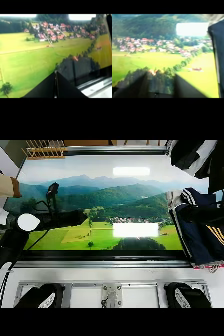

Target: Fold the clothes and pants, and hang the long-sleeved shirts on hangers.

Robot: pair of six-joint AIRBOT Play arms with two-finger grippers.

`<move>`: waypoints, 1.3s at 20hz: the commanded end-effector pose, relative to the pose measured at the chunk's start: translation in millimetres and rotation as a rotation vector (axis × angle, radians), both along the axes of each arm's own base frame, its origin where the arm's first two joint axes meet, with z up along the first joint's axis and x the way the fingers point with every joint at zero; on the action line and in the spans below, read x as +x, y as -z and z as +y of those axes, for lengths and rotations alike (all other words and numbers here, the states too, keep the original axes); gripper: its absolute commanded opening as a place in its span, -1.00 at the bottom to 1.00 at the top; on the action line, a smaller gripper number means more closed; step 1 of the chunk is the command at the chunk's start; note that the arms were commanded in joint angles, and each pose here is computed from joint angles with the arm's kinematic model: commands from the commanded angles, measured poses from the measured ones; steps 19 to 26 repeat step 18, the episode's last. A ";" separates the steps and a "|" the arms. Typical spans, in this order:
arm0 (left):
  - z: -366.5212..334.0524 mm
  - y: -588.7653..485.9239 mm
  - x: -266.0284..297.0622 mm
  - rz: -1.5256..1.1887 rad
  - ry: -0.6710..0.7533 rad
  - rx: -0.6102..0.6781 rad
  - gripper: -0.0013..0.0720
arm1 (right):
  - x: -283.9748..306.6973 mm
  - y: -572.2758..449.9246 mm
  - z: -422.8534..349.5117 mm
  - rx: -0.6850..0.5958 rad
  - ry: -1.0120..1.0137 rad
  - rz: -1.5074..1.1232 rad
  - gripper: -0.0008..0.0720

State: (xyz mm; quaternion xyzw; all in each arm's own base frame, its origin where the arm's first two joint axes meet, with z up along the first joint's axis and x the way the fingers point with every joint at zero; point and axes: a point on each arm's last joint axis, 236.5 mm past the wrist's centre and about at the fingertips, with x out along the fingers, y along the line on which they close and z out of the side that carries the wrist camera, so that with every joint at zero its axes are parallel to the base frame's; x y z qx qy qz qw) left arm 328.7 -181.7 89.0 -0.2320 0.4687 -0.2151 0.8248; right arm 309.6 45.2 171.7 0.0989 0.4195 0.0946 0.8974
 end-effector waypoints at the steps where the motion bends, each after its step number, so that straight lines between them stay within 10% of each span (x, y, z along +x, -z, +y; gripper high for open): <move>1: 8.5 -0.1 4.7 0.002 -0.028 -0.006 -0.95 | 0.8 5.5 21.7 0.019 -0.066 0.021 -0.90; 26: 9.7 13.0 0.1 0.030 -0.031 0.000 -0.95 | -4.4 9.5 22.7 0.018 -0.075 0.048 -0.90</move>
